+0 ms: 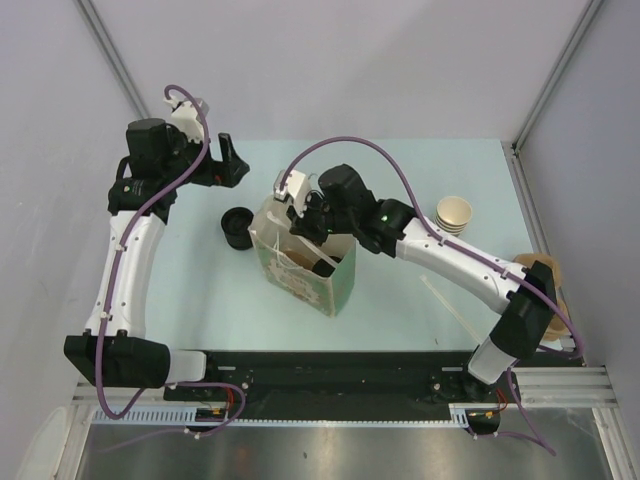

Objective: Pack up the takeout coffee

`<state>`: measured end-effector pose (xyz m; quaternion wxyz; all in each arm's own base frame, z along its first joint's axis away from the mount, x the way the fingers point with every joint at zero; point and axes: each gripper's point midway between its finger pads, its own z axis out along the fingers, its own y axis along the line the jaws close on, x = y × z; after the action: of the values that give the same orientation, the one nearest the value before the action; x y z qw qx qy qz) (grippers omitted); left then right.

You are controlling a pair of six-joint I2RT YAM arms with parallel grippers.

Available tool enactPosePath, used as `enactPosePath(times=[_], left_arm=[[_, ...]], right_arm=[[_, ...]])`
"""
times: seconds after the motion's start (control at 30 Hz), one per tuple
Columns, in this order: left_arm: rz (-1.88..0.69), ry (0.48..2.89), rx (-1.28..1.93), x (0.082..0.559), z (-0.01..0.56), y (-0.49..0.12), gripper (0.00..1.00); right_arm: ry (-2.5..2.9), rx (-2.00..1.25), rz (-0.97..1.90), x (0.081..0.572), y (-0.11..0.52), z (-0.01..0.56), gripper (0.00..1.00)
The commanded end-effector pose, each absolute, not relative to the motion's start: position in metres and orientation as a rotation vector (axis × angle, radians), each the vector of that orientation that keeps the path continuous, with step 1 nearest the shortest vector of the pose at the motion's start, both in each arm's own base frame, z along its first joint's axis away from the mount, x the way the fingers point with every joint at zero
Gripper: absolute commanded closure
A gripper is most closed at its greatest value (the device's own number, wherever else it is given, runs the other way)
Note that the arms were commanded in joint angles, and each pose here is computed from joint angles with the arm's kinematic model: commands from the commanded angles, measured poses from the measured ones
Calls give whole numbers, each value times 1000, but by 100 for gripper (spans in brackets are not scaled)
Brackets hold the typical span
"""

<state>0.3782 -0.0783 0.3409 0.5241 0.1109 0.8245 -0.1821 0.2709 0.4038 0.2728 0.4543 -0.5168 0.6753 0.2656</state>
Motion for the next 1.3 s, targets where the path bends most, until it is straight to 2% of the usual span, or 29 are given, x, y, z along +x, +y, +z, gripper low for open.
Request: enactPosePath(times=[0.0, 0.13, 0.27, 0.37, 0.4, 0.57, 0.77, 1.03, 1.13, 1.17, 1.27], left_arm=[[-460, 1954, 280, 376, 348, -80, 0], [-466, 1954, 278, 377, 348, -81, 0], [-469, 1953, 280, 376, 349, -81, 1], [-463, 1954, 282, 376, 351, -80, 0], [-460, 1955, 284, 376, 351, -80, 0], [-460, 1950, 286, 375, 353, -79, 0], [-466, 1948, 288, 373, 356, -80, 1], [-482, 1941, 312, 374, 365, -83, 0], [-499, 1931, 328, 374, 375, -86, 1], [-494, 1940, 306, 378, 374, -77, 0], [-504, 1939, 298, 380, 383, -72, 0]], right_arm=[[1585, -1227, 618, 278, 404, 297, 99], [1612, -1230, 599, 281, 403, 289, 88], [1610, -1211, 597, 282, 402, 293, 81], [1597, -1198, 594, 283, 403, 300, 68], [1596, -1195, 592, 284, 403, 301, 66], [1569, -1167, 572, 289, 401, 318, 62], [1523, -1121, 568, 295, 399, 352, 61], [1385, -1019, 636, 288, 395, 442, 52], [1349, -986, 646, 286, 389, 465, 41], [1333, -964, 646, 287, 385, 477, 32], [1311, -925, 630, 292, 371, 494, 22]])
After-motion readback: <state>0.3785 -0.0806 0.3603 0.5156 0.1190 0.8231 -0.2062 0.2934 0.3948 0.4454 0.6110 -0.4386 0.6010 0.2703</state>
